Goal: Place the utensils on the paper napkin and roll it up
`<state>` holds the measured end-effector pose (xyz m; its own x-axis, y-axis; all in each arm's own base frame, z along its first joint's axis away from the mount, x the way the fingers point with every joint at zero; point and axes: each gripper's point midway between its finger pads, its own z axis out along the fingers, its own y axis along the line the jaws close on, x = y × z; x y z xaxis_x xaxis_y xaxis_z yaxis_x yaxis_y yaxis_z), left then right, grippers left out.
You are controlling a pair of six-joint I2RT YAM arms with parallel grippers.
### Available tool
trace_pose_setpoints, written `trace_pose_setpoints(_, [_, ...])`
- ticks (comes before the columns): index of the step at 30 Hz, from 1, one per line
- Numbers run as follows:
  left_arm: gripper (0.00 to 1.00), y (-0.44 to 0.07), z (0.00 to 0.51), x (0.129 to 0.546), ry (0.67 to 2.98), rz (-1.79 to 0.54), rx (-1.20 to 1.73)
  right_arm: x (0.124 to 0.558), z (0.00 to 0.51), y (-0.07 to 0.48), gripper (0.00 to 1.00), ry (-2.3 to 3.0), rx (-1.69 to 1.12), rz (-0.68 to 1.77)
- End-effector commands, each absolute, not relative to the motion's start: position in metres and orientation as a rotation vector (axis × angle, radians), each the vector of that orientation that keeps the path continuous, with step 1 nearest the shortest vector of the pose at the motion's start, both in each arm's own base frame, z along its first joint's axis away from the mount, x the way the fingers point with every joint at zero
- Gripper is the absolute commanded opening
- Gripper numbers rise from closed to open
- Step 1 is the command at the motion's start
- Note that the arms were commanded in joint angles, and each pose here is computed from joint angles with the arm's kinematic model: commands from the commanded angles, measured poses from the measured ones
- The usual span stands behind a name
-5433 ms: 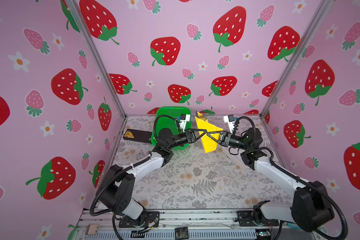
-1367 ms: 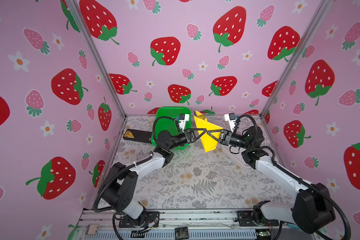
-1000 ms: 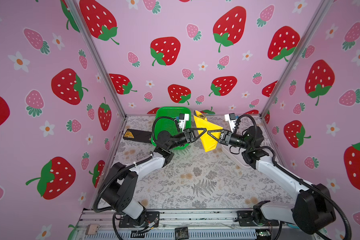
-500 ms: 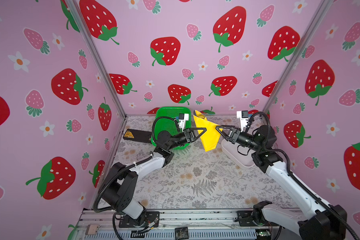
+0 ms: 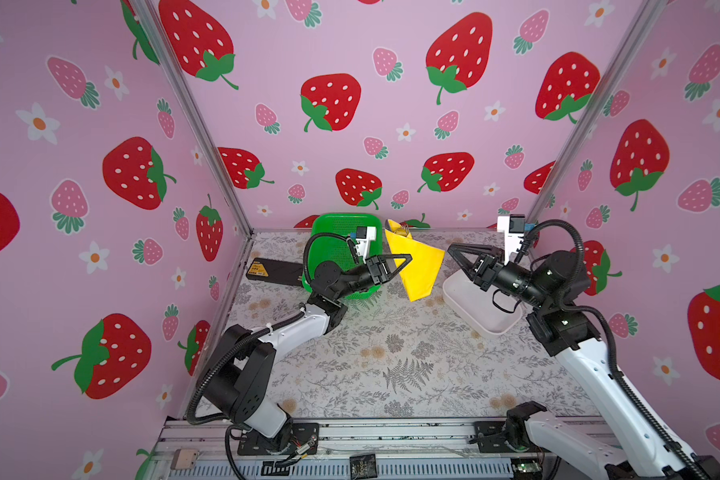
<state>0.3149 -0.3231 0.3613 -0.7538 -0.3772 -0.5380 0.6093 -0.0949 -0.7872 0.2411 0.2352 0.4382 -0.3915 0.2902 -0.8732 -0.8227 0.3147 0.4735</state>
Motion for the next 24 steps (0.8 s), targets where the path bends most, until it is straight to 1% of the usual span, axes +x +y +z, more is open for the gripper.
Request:
trace_pose_setpoints(1, [0.00,-0.314,0.394,0.303,1.388,-1.910,0.318,0.236,0.422,0.251,0.21,1.576,-0.571,1.368])
trace_pose_setpoints(8, [0.00,-0.314,0.395,0.301,1.390,-1.910,0.321,0.249,0.389,0.283,0.21,1.726,-0.607,1.291])
trace_pose_setpoints(14, [0.00,-0.313,0.396,0.300,1.389,-1.910,0.324,0.275,0.369,0.280,0.23,1.797,-0.471,1.179])
trace_pose_setpoints(19, [0.00,-0.314,0.398,0.299,1.388,-1.912,0.330,0.275,0.356,0.285,0.23,1.836,-0.481,1.198])
trace_pose_setpoints(24, [0.00,-0.314,0.400,0.298,1.385,-1.914,0.334,0.273,0.354,0.285,0.26,1.834,-0.477,1.225])
